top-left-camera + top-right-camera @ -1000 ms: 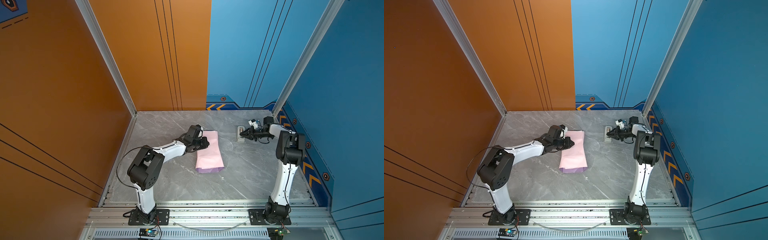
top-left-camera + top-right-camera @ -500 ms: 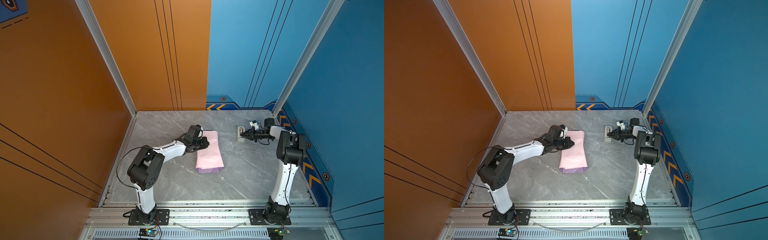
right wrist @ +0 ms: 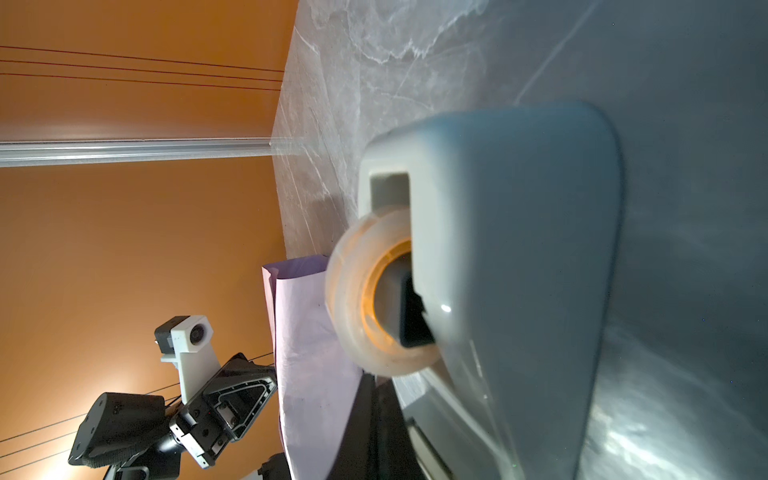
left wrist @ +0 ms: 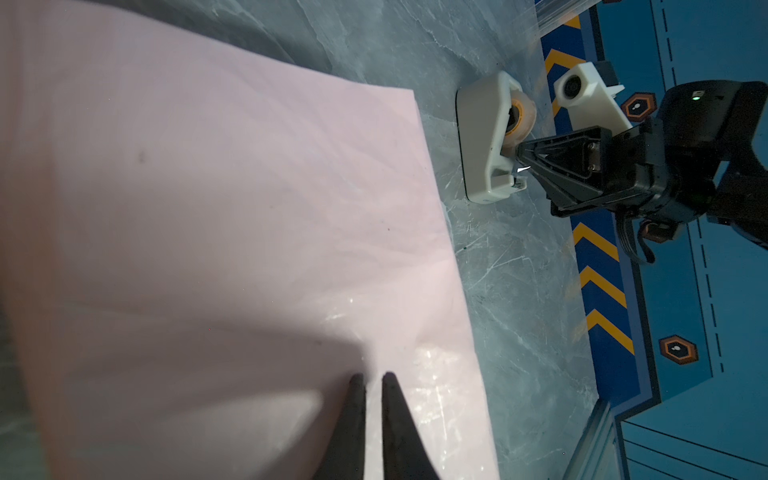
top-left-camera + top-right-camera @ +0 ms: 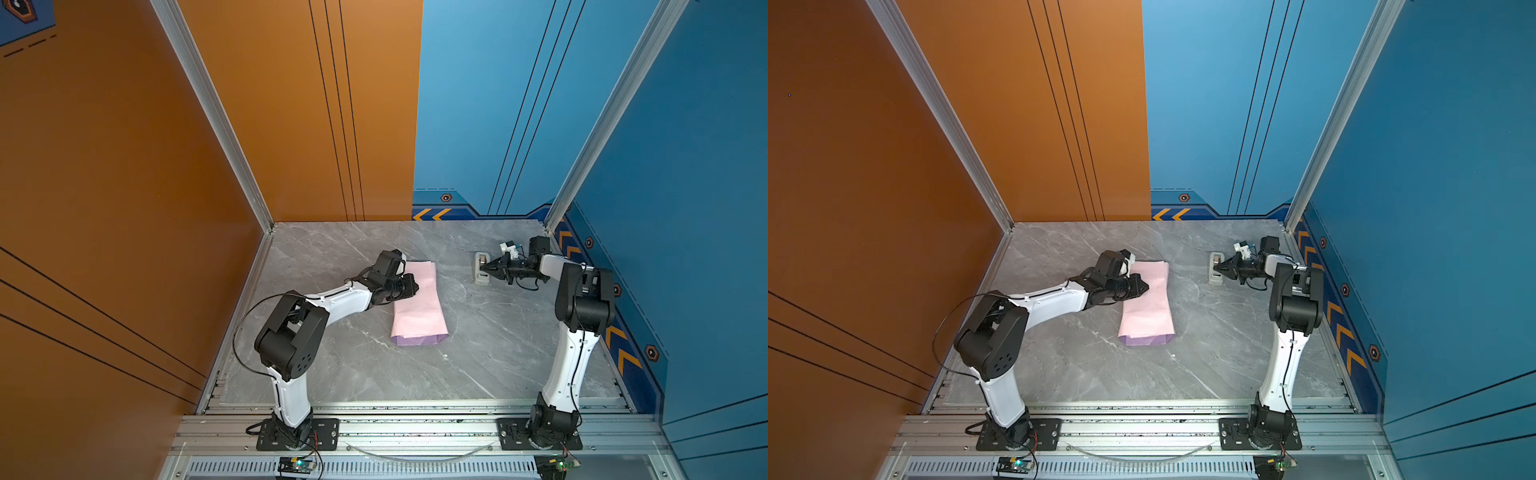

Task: Wrap the gift box in paper

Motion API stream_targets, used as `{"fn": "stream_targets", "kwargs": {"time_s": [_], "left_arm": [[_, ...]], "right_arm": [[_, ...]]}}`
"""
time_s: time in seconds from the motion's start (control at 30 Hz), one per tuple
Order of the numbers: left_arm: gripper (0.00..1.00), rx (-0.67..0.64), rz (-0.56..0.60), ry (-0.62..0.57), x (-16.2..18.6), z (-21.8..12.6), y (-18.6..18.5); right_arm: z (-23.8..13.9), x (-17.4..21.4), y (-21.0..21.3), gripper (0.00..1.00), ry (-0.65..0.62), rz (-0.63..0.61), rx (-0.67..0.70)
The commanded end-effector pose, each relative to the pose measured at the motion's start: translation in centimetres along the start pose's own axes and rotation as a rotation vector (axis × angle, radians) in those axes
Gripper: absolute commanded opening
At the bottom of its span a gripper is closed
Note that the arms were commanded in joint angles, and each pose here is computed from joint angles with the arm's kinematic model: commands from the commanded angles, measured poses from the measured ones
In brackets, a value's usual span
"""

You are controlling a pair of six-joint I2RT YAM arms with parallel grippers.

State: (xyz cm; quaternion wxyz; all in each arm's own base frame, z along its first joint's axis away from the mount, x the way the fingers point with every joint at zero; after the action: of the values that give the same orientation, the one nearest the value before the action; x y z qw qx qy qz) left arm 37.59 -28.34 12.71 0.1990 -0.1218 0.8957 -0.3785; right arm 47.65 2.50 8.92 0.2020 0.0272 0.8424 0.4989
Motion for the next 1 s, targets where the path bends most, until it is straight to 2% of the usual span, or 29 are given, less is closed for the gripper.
{"fn": "stream_targets", "kwargs": {"time_s": [0.0, 0.27, 0.3, 0.5, 0.73, 0.97], "left_arm": [[0.12, -0.121, -0.028, 0.022, 1.0, 0.3, 3.4], [0.12, -0.12, -0.021, 0.016, 1.1, 0.0, 3.2], [0.12, -0.118, -0.02, 0.015, 1.0, 0.0, 3.2], [0.12, -0.118, -0.014, 0.014, 1.1, 0.0, 3.0], [0.12, -0.121, -0.006, 0.013, 1.2, -0.2, 3.0], [0.12, -0.125, 0.0, 0.01, 1.4, -0.4, 3.0]], "right_arm": [[-0.8, -1.0, 3.8, 0.0, -0.032, -0.058, -0.047], [-1.5, -0.6, 3.9, 0.0, -0.057, -0.009, 0.013], [-2.1, -0.8, 4.9, 0.0, -0.07, -0.03, 0.02], [-2.7, 0.9, 5.3, 0.0, -0.067, 0.001, 0.07], [-2.3, 3.5, 5.4, 0.0, 0.001, 0.02, 0.145], [-2.5, 5.1, 5.4, 0.0, -0.003, 0.041, 0.18]]}}
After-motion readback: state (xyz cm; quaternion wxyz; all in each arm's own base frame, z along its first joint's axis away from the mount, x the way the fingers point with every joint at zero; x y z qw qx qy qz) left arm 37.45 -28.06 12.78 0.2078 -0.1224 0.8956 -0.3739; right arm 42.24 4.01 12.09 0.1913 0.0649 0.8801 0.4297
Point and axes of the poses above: each gripper's point midway between its finger pads, its own z axis out along the fingers, its own y axis along the line the jaws close on, x = y × z, the point moved 4 cm from there along -z, back along the fingers, and after that the axes turned 15 degrees about -z, right-handed, at the moved point
